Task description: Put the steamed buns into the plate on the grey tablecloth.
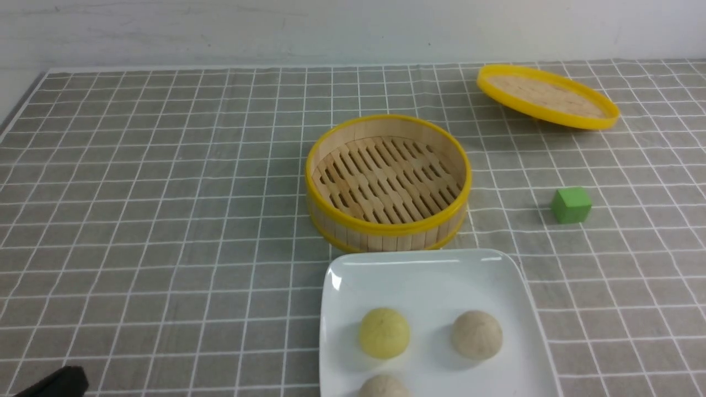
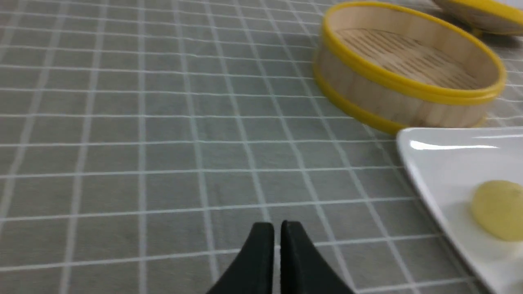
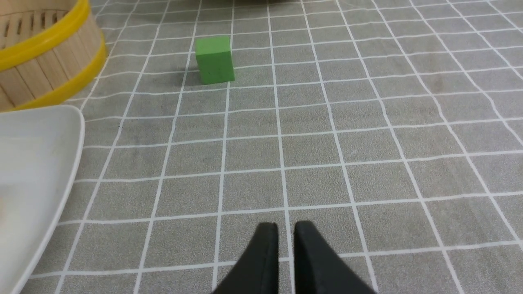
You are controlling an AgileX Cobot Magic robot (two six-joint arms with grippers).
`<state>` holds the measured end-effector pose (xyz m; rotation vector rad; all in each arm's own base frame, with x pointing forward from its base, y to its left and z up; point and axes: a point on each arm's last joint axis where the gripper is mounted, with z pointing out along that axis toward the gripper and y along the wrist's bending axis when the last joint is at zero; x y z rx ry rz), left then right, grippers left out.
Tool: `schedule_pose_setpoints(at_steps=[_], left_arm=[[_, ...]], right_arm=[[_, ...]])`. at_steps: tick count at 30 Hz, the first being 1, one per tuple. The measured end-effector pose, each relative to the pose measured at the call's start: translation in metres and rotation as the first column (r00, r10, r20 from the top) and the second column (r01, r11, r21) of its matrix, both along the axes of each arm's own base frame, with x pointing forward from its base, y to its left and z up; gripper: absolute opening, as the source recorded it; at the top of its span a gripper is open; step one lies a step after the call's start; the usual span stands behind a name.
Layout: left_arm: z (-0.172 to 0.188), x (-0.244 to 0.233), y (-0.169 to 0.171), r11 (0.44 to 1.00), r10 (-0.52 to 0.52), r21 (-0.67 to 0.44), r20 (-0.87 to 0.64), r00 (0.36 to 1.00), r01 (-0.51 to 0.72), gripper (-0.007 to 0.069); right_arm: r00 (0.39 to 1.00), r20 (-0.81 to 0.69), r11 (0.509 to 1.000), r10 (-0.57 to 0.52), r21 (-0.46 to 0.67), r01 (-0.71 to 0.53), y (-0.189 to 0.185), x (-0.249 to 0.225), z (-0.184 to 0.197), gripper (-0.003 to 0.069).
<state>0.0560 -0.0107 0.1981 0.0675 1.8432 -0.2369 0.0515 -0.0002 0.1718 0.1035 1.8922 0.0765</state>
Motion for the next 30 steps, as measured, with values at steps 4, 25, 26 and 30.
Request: schedule_pose_setpoints(at_steps=[4,25,26,30], left_arm=[[-0.014,0.0,0.009,0.987,0.154,0.05,-0.01,0.988,-0.153,0.0063],[-0.026,-0.003,0.01,0.987,0.134,0.087,-0.006,0.991,-0.133,0.0083],[-0.026,-0.003,0.01,0.987,0.134,0.087,-0.006,0.991,-0.133,0.0083],[-0.026,-0.003,0.01,0.987,0.134,0.087,-0.006,0.991,-0.133,0.0087]], right_arm=[[1.0,0.0,1.0,0.0,0.0,0.0,0.0,0.0,0.0,0.0092],[1.0,0.0,1.0,0.0,-0.001,0.0,0.0,0.0,0.0,0.0113],[1.0,0.0,1.0,0.0,-0.001,0.0,0.0,0.0,0.0,0.0114],[1.0,0.0,1.0,0.0,-0.001,0.0,0.0,0.0,0.0,0.0117]])
